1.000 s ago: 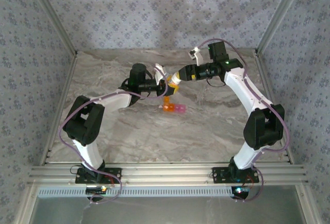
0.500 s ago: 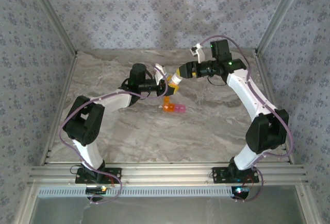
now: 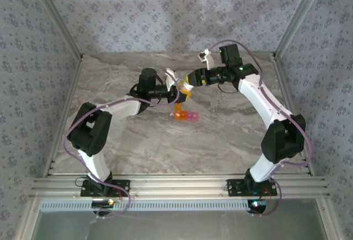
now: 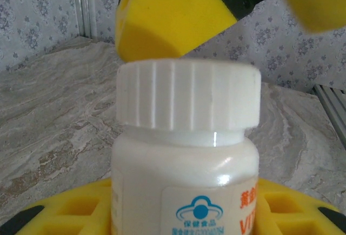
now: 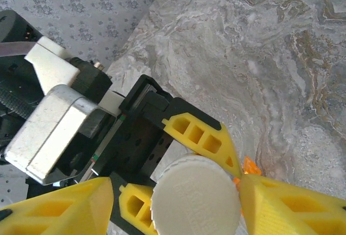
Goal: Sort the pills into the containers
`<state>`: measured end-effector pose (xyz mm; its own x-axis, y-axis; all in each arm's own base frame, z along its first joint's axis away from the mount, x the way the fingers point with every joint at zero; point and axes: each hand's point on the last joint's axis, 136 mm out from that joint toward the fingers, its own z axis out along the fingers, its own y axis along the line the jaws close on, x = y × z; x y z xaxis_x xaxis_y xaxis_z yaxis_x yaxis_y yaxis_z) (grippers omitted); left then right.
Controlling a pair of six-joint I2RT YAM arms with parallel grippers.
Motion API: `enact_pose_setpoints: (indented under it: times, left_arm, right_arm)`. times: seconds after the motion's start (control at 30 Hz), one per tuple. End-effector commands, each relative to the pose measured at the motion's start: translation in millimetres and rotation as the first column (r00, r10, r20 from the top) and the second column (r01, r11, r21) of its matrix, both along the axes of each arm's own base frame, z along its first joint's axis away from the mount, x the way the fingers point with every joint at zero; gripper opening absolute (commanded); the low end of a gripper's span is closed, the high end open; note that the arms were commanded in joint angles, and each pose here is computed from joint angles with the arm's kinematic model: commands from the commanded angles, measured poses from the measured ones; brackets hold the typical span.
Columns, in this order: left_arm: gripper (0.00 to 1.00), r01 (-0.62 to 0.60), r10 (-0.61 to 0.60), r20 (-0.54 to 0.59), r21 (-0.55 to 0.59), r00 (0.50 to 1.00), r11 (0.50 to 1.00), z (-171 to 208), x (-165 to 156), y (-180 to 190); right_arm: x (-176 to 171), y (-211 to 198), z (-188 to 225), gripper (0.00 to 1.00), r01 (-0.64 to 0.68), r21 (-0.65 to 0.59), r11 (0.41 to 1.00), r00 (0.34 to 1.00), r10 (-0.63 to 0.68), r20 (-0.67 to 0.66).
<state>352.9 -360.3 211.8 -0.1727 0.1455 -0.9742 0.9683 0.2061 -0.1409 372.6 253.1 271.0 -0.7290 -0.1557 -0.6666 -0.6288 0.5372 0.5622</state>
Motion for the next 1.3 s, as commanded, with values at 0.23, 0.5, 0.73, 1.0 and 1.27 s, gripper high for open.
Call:
enact_pose_setpoints:
  times: [0.23, 0.5, 0.73, 1.0, 1.27]
  left_arm:
    - [0.0, 0.035, -0.033, 0.055, -0.038, 0.998, 0.999, 25, -2, -2]
    - [0.0, 0.025, -0.023, 0.06, -0.039, 0.998, 0.999, 25, -2, -4]
    - [0.0, -0.034, 0.037, 0.107, -0.033, 0.994, 0.999, 26, 0, -7]
    - [0.0, -0.044, 0.046, 0.095, -0.024, 0.994, 0.999, 17, 3, -13]
    - [0.0, -0.052, 0.053, 0.082, -0.015, 0.995, 0.999, 8, 5, -13]
  right_arm:
    - [-4, 6, -22, 0.47, -0.009, -0.04, 0.999, 0.999, 0.007, -0.035]
    - [0, 8, -51, 0.32, 0.111, -0.134, 0.985, 0.987, -0.124, -0.098]
    - [6, 6, -77, 0.32, 0.349, -0.162, 0.923, 0.898, -0.379, -0.223]
    - [1, 19, -78, 0.32, 0.379, -0.157, 0.912, 0.881, -0.407, -0.241]
    - [3, 20, -78, 0.33, 0.38, -0.156, 0.912, 0.879, -0.409, -0.244]
